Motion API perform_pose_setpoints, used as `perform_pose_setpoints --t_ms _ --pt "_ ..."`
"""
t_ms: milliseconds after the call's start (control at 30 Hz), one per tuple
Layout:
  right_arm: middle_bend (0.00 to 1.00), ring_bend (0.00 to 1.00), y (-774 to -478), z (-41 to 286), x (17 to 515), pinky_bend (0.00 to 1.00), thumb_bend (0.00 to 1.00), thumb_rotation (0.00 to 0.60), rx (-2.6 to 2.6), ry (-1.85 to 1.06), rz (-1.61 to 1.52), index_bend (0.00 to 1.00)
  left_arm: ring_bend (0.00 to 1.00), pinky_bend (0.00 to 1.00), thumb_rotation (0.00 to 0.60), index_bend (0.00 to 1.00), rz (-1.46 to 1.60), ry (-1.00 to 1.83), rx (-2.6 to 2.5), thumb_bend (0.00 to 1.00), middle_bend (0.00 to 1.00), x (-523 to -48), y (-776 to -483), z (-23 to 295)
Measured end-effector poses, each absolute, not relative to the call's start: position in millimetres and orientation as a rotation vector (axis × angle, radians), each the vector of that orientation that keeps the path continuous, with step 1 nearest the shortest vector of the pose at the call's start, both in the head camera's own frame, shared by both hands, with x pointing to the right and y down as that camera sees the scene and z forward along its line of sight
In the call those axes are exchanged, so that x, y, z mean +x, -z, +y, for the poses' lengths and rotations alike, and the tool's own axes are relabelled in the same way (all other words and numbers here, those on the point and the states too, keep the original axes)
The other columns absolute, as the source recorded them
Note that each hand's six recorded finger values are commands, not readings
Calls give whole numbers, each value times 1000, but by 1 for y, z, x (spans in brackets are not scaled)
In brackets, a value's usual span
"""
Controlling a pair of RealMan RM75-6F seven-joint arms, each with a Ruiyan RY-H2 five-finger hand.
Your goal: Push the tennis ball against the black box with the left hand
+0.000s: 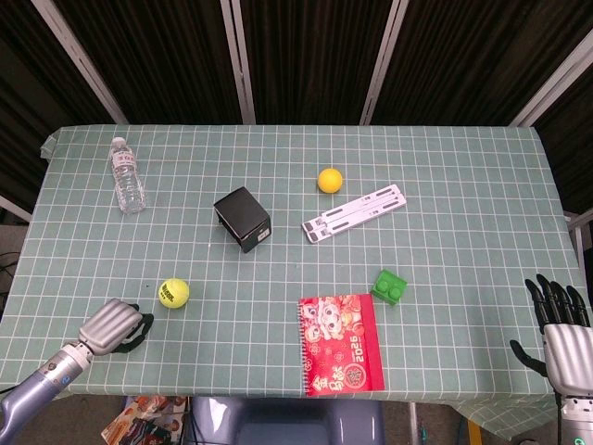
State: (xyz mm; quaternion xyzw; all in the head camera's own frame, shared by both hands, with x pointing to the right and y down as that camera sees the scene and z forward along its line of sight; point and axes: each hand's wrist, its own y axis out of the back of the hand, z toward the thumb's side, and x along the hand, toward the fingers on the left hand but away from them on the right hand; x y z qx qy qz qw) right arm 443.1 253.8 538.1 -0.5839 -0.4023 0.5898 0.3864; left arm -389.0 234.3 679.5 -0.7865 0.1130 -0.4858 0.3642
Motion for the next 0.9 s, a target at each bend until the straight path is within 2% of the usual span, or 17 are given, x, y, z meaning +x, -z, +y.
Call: perform_pose_setpoints --t_ms 467,900 --pt "0 0 -536 254 443 0 249 600 -1482 -1495 -1029 0 496 756 600 595 304 1234 -2042 417 665 -368 -699 218" --pt "0 0 -532 256 442 0 249 600 -1487 -1482 -1032 0 490 750 600 591 316 1165 -2032 417 652 -340 -703 212"
